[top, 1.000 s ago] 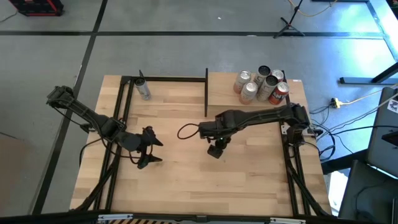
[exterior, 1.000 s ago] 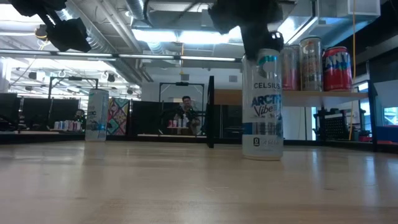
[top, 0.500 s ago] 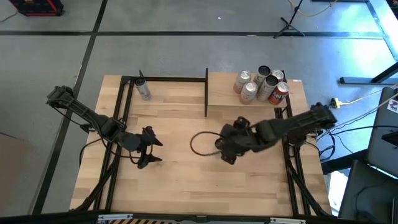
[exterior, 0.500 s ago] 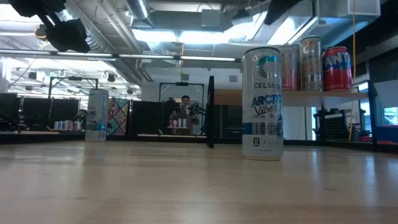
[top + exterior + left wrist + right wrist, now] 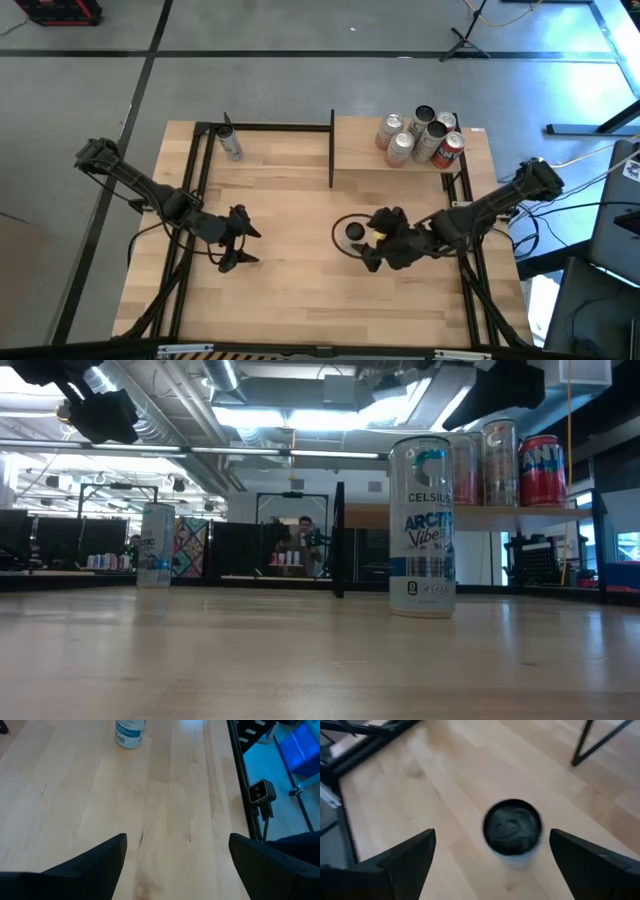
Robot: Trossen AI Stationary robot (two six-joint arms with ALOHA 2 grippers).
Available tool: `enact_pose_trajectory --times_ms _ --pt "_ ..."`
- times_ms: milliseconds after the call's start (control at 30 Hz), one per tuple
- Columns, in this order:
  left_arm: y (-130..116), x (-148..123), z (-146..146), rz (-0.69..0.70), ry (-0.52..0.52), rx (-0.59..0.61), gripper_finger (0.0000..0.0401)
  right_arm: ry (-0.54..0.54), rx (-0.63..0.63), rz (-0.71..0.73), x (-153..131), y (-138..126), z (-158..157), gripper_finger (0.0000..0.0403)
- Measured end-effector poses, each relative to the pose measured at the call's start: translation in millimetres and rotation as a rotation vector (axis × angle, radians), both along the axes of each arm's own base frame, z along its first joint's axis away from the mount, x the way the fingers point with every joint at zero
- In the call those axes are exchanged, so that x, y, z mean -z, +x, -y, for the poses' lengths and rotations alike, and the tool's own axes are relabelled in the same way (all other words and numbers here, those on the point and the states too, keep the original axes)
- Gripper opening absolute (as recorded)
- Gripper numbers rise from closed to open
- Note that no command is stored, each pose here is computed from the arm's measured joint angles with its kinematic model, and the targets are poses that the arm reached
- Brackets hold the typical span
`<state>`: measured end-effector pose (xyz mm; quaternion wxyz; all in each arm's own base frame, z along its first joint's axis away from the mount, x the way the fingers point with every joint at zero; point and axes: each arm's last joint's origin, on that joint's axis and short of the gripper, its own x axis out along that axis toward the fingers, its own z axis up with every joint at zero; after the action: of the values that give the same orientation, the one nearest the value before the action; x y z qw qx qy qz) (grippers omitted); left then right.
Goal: Place canned beverage on shelf
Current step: Put the bottom white blue soda can on the shelf
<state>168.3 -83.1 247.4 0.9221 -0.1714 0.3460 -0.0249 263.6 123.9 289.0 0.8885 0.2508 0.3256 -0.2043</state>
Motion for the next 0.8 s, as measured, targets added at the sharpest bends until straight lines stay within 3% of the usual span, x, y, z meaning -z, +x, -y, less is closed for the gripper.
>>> enact_pose_trajectory --times_ms 300,633,733,800 --pt "0 0 0 0.0 0.0 0.0 0.0339 -0.192 -0.011 -0.061 23 13 -2 0.0379" --pt "0 0 1 -0.007 -0.015 0.021 0.0339 -0.262 0.007 -0.155 66 28 -6 0.0378" --pt "0 0 1 -0.007 -0.015 0.021 0.0339 -0.256 0.011 -0.153 69 31 -6 0.0357" --pt "0 0 1 -0.006 -0.013 0.019 0.0339 -0.242 0.012 -0.135 68 33 -6 0.0323"
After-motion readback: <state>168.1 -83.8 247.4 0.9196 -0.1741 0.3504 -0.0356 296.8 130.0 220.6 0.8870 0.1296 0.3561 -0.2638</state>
